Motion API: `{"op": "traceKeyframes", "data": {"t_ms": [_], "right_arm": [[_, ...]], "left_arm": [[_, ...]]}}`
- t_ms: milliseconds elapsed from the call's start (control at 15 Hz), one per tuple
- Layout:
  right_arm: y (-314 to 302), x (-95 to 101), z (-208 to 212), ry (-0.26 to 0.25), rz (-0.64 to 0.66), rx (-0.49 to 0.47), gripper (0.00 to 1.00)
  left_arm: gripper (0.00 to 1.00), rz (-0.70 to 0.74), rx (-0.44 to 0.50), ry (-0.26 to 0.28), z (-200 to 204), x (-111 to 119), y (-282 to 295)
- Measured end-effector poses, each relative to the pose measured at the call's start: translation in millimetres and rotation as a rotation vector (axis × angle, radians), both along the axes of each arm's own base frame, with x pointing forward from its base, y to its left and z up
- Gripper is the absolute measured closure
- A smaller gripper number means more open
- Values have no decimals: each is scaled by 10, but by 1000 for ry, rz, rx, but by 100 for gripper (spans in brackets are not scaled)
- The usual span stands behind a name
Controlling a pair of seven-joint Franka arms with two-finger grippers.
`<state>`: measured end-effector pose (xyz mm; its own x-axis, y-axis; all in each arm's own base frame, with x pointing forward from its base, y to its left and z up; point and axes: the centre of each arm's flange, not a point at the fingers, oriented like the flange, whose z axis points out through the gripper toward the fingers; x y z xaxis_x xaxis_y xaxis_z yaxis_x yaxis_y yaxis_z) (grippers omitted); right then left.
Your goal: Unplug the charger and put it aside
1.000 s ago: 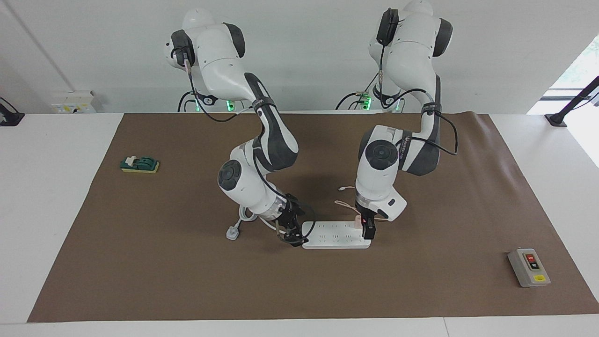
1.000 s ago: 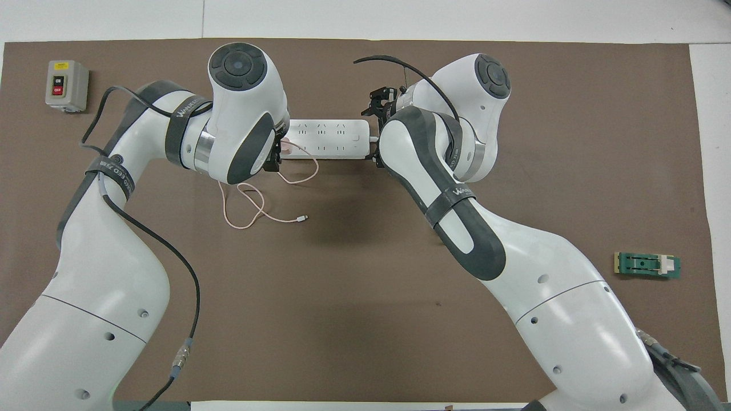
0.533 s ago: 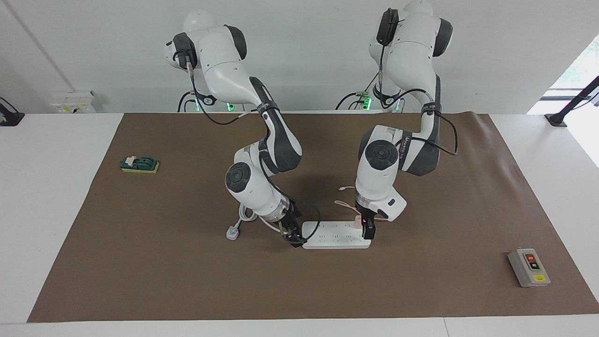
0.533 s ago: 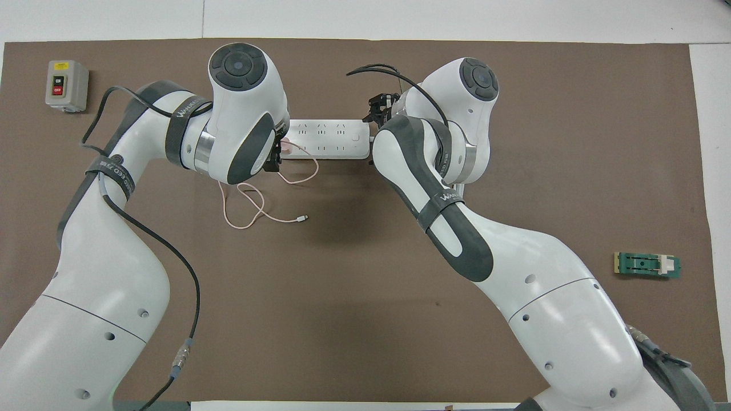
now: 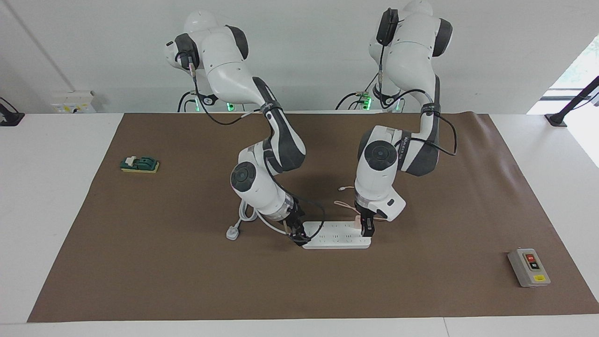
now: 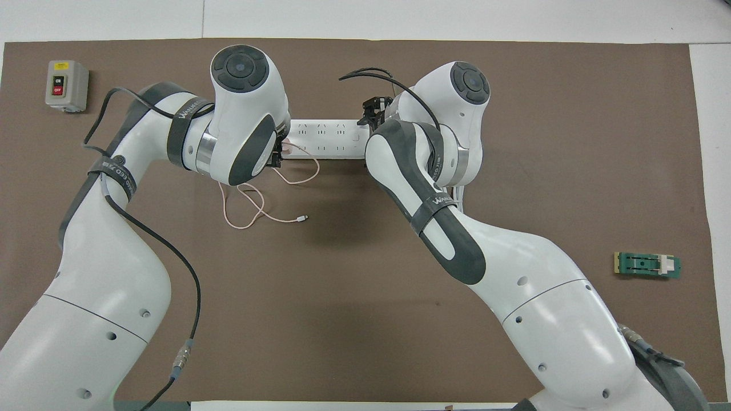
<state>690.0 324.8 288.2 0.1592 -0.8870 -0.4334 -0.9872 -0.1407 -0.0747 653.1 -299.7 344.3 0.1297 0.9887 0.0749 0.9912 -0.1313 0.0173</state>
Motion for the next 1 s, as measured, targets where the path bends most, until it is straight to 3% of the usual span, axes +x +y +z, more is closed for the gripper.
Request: {"op": "traceKeyframes", "data": {"t_ms": [200,1000], "right_arm": [[0,20,-24,-13,-7,-1,0],[19,151,-60,-42,-11,4,0]], "left_arm": [[69,-2,0,2,-3,-9,-9],[69,-2,0,2,-4,-9,-9]]}}
